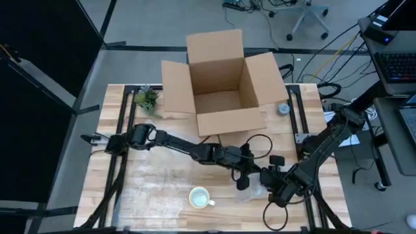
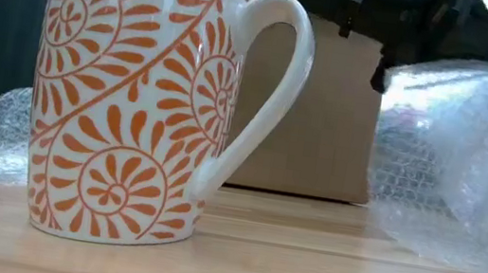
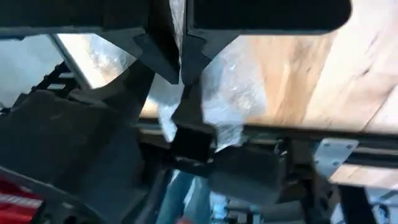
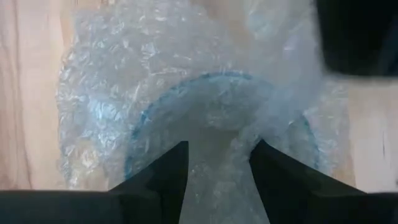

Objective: Wrap mug
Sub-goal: Wrap the red mug with bubble wrap

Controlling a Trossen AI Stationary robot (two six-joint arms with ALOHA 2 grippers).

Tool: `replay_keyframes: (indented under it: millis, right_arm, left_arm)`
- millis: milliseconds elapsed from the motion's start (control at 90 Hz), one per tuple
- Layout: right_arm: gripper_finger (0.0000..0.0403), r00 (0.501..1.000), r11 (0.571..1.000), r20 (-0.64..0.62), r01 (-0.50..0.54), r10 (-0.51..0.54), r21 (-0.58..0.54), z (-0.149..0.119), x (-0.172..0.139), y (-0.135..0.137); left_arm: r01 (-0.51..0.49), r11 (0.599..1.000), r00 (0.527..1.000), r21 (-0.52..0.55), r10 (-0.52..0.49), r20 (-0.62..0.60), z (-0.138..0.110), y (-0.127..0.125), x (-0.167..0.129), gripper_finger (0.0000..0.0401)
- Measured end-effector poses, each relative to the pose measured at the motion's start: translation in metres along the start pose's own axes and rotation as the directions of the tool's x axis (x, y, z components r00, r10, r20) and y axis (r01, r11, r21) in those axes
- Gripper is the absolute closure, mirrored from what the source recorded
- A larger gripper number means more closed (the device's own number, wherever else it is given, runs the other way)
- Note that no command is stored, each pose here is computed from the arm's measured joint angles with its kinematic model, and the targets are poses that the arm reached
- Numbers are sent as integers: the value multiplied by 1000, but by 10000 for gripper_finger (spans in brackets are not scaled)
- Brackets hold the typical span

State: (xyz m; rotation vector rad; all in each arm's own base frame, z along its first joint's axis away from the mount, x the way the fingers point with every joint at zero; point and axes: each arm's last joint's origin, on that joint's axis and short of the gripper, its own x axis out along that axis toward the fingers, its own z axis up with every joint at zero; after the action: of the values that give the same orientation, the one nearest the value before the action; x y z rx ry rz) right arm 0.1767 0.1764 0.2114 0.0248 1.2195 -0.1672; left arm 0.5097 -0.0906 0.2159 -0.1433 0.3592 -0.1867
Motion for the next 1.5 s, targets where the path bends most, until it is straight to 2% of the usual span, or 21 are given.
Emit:
replay_keyframes:
  millis: [89, 167, 289, 389, 478, 567, 689, 800, 889, 1033, 1344, 1500]
  right_arm:
    - [248, 999, 1000, -35, -9, 9, -1, -2, 1, 0]
    - [248, 999, 1000, -37, -13, 13, -2, -2, 1, 0]
    - [248, 999, 1000, -30, -11, 11, 1, -2, 1, 0]
    - [248, 1000, 1000, -28, -9, 9, 0, -2, 1, 0]
    - [248, 1000, 1000, -25, -8, 8, 0, -2, 1, 0]
    - [248, 1000, 1000, -24, -7, 7, 0, -2, 1, 0]
    - [248, 1000, 1000, -22, -7, 7, -5, -1, 1, 0]
    - [248, 1000, 1000, -21, -6, 6, -6, -1, 1, 0]
    - [248, 1000, 1000, -20, -6, 6, -2, -1, 1, 0]
    - [248, 1000, 1000, -20, -5, 5, -4, -1, 1, 0]
    - [248, 1000, 1000, -26, -9, 9, -7, -1, 0, 0]
    - [248, 998, 999, -64, -27, 24, -35, 7, -19, 2]
  left_arm:
    - [-52, 999, 997, 2, 52, -53, 12, -1, -15, 401]
    - [-148, 988, 984, 48, 152, -96, 21, 0, -29, 401]
    - [-349, 929, 911, 122, 367, -185, 21, 2, -46, 401]
    - [-412, 898, 865, 155, 439, -243, 15, 7, -50, 401]
    - [-365, 923, 869, 119, 384, -313, -4, 13, -36, 401]
    - [-314, 945, 869, 91, 324, -374, -34, 17, -15, 401]
    - [-209, 977, 917, 36, 208, -340, -61, 18, 13, 401]
    - [-120, 993, 960, 7, 118, -253, -63, 11, 25, 401]
    - [-124, 992, 971, 10, 124, -205, -61, 8, 26, 401]
    - [-135, 990, 987, 30, 137, -84, -36, 5, 20, 401]
    - [-114, 993, 993, 31, 114, -1, -25, -1, 18, 401]
    - [-77, 997, 997, 31, 76, 28, -23, -6, 18, 401]
